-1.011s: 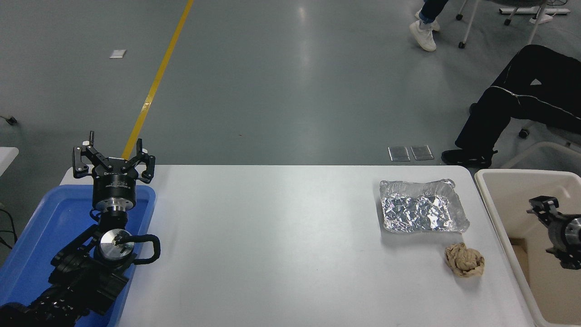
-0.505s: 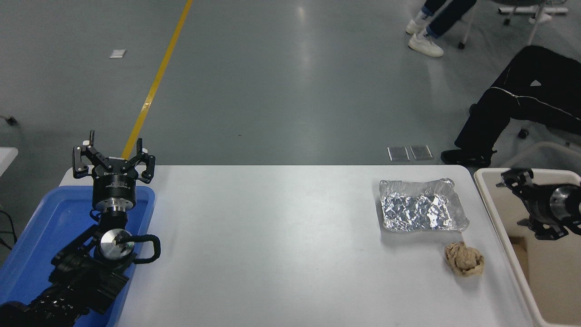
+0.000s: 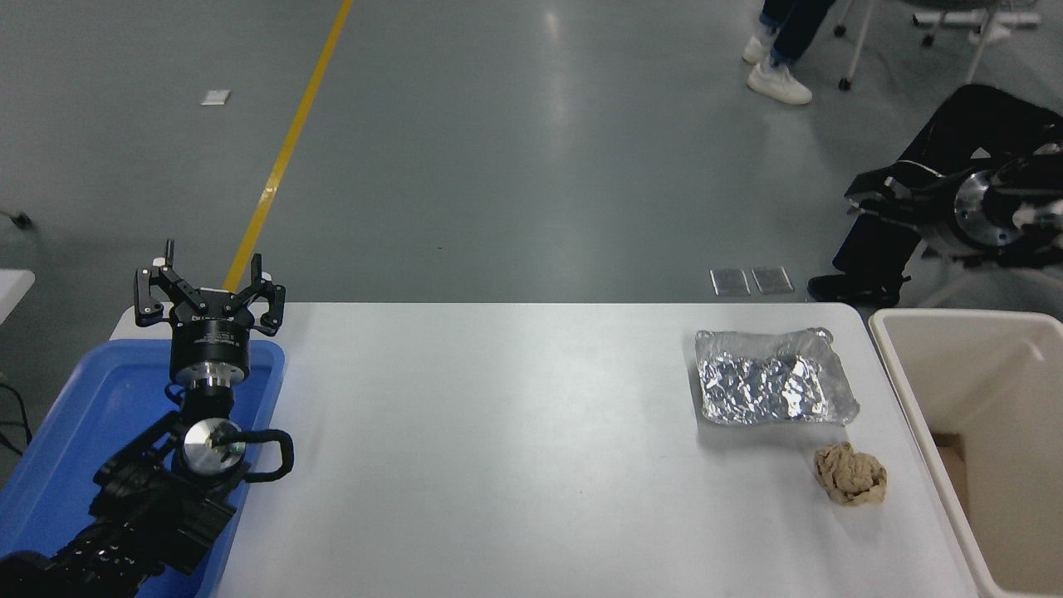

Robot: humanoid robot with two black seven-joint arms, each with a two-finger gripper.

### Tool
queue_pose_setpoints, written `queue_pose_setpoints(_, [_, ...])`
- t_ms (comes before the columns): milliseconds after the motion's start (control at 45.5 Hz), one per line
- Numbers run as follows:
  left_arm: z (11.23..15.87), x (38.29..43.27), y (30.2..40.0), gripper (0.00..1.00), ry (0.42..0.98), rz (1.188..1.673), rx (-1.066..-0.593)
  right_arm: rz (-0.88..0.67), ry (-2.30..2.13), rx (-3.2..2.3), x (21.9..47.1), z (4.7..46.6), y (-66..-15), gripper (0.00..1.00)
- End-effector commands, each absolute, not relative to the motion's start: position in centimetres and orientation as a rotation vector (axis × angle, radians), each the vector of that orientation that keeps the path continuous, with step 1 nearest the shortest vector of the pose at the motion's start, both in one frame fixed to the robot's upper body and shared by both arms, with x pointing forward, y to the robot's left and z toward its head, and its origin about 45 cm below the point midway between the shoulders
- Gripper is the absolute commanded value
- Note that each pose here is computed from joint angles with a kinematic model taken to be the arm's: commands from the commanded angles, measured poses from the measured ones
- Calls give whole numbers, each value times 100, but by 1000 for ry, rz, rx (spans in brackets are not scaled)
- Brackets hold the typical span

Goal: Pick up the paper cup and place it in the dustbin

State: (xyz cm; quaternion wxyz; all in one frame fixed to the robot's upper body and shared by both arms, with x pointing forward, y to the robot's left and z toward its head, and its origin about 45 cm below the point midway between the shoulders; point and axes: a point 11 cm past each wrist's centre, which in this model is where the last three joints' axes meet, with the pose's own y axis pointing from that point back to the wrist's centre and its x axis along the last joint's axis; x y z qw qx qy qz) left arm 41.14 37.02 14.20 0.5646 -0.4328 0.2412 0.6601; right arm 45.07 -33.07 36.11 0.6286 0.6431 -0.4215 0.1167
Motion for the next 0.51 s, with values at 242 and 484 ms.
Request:
queue_pose_setpoints(242, [1421, 4114, 3700, 99, 567, 1552, -1018, 238, -725, 1549, 4097, 3377, -2702, 100])
queue_pose_setpoints(484, [1421, 4114, 3701, 99, 567, 1552, -1018, 77, -495, 1609, 3641, 3238, -2582, 100])
